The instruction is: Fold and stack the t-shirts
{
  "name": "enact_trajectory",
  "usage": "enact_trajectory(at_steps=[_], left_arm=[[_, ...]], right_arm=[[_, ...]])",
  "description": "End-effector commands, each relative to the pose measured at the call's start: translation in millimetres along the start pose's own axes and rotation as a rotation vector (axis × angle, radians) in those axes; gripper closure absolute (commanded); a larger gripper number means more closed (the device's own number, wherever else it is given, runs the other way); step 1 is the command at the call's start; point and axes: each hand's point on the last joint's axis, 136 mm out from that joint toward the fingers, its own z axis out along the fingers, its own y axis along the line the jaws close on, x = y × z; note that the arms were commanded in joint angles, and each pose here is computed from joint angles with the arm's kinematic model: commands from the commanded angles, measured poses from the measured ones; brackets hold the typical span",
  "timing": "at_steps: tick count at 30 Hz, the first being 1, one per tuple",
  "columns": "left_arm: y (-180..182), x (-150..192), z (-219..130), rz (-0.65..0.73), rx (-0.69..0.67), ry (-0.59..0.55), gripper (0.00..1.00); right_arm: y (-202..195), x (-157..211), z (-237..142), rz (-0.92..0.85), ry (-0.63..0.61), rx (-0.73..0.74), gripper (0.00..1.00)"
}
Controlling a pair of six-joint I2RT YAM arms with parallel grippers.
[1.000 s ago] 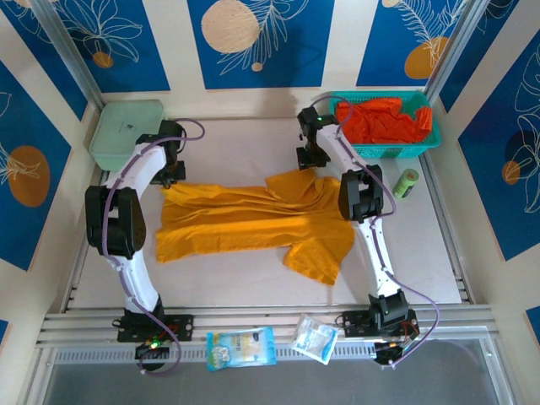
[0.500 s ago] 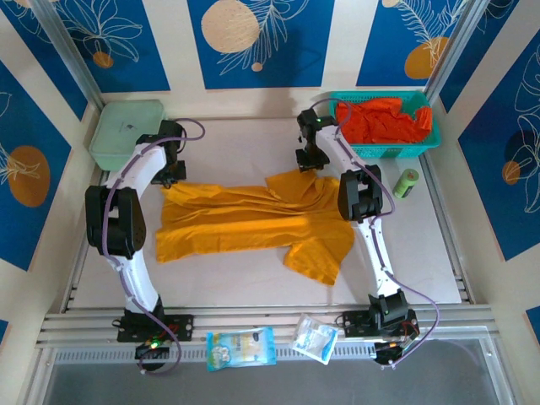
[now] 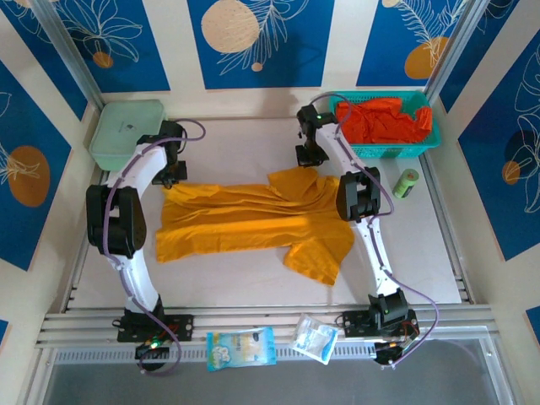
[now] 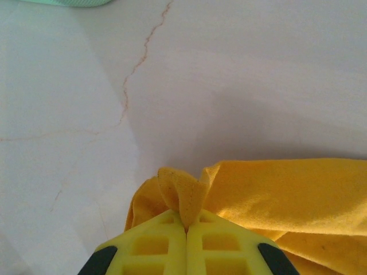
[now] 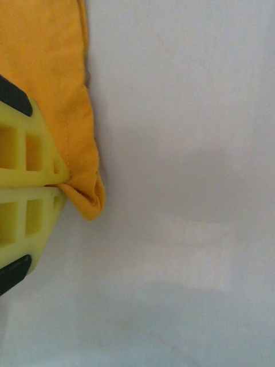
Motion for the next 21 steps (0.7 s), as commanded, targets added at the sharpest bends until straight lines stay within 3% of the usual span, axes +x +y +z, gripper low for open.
enact_trajectory(at_steps=[1,8,15,21], left_arm=[[11,-27,-62,-0.034,0.042,-0.125,1.00],[37,-45,-186,-0.075,0.103,-0.358,1.00],[56,-24,-318,-0.072,0.257,-0.640,1.00],[71,20,-426,-0.010,0.401,-0.909,1.00]], right_arm=[[-2,-21,-119,0.030,-0.207,-0.012,1.00],[-19,5,-301,0.062,-0.536,-0.026,1.00],[-26,84,-460,0.003,-0.886,-0.057,1.00],[-26,169,-569,-0.040,-1.153,-0.211,1.00]])
